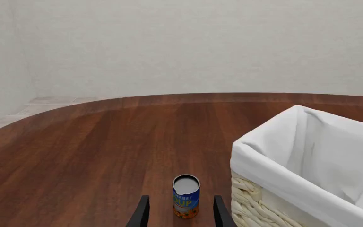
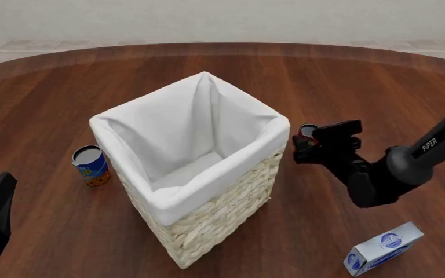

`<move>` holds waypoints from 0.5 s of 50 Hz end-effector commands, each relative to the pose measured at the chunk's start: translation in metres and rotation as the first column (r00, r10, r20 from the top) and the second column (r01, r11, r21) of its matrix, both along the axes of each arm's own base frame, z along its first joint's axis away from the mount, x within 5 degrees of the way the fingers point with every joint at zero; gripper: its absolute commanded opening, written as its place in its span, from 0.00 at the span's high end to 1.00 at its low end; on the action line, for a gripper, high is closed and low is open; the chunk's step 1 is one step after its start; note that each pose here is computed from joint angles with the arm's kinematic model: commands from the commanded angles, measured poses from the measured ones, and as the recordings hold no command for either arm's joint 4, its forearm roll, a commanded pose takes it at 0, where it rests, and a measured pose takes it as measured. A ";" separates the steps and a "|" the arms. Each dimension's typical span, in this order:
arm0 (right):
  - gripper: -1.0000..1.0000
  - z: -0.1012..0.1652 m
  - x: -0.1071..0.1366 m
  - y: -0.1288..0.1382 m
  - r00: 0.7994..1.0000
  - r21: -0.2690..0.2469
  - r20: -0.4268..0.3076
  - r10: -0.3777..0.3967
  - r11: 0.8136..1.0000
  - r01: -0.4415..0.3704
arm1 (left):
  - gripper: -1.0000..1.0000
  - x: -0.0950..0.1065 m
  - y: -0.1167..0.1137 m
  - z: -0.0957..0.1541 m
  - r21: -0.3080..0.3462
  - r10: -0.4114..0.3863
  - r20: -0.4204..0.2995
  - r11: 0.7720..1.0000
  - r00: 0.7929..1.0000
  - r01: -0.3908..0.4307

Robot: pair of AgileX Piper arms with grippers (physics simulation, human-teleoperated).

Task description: Pick up the tomato sauce, and put it in the basket.

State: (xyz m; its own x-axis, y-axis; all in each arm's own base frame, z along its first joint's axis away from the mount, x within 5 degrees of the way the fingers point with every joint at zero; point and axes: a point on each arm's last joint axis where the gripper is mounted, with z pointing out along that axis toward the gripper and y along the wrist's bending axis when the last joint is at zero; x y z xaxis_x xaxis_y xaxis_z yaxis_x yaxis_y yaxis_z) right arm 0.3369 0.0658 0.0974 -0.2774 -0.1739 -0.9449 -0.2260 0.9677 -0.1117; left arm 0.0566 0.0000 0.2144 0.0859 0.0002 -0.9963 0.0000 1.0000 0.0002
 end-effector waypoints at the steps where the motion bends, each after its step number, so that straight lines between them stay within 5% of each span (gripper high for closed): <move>1: 0.00 -0.008 0.004 -0.001 1.000 0.001 -0.014 -0.005 1.000 0.005 | 0.00 0.000 0.000 0.000 0.000 0.000 0.000 1.000 1.000 0.000; 13: 0.00 -0.011 0.004 -0.004 1.000 0.005 -0.016 -0.016 1.000 0.016 | 0.00 0.000 0.000 0.000 0.000 0.000 0.000 1.000 1.000 0.000; 14: 1.00 -0.012 0.004 -0.004 1.000 0.008 -0.015 -0.016 1.000 0.016 | 0.00 0.000 0.000 0.000 0.000 0.000 0.000 1.000 1.000 0.000; 25: 1.00 -0.005 0.002 -0.003 1.000 0.013 -0.008 -0.014 1.000 0.014 | 0.00 0.000 0.000 0.000 0.000 0.000 0.000 1.000 1.000 0.000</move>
State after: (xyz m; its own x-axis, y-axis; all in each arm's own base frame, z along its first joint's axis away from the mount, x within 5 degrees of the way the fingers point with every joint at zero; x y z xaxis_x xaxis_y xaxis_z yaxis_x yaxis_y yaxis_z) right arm 0.3400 0.0643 0.0890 -0.2864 -0.1743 -0.9421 -0.2225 0.9685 -0.1115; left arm 0.0566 0.0000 0.2144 0.0859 0.0003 -0.9963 0.0000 1.0000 0.0003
